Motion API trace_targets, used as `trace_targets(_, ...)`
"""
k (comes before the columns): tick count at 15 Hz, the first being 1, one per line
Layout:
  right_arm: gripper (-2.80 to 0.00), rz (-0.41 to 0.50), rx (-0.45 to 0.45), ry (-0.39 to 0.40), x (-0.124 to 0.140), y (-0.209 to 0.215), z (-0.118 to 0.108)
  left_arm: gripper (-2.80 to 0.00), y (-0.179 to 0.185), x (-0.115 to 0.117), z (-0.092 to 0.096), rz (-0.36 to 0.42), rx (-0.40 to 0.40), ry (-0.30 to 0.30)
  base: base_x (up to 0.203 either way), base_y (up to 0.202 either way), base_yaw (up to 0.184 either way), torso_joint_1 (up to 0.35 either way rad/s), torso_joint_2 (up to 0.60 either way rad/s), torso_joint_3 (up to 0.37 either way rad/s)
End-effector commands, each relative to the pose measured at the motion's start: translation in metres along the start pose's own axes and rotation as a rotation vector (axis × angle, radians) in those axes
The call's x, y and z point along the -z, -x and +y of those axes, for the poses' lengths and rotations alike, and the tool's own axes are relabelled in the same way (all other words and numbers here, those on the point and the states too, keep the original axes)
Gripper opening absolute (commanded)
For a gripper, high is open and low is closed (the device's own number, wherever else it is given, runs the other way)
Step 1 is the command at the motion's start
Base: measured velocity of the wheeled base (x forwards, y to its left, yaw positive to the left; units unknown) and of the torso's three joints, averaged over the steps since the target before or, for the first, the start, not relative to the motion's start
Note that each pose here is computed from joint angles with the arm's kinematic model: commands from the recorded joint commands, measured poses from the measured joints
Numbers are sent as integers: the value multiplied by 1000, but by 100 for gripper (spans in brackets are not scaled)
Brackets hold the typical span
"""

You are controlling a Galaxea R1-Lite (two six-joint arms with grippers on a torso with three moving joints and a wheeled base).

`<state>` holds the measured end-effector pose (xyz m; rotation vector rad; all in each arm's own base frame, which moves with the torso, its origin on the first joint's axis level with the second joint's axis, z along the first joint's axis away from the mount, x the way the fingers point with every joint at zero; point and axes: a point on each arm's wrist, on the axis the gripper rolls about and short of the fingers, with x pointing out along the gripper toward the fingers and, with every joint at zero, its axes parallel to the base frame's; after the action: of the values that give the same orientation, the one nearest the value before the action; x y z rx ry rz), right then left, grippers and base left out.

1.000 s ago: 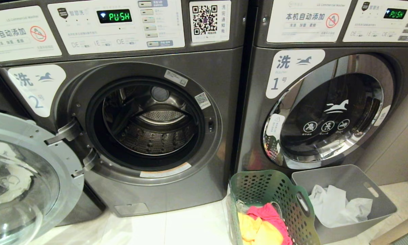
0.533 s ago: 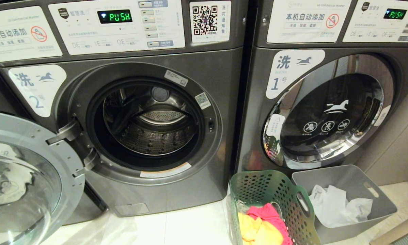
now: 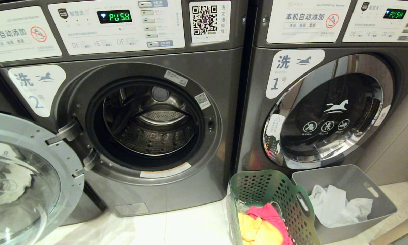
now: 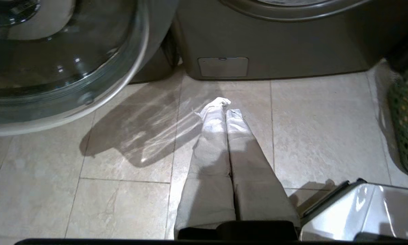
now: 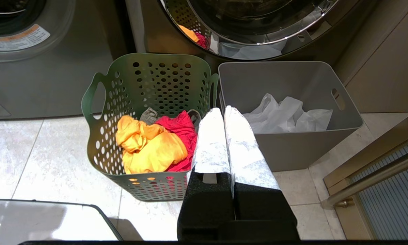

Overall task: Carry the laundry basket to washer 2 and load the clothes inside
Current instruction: Open the lid of the washing machine

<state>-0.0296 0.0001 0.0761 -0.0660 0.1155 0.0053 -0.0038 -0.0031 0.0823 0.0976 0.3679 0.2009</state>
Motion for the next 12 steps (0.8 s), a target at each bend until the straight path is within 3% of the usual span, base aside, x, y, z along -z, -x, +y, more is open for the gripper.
trace_targets(1,-280,1,0,1,0,0,0,-280,0,1,0,-18,122,-45,0,0,0,0,0,0)
trace_targets(7,-280,-1,-2,7,0,0,0,-280,-3,1,1,-66,114,-14,0,0,0,0,0,0)
trace_targets(12,-280,1,-2,9,0,0,0,-280,-1,2,1,-102,234,-34,0,0,0,0,0,0)
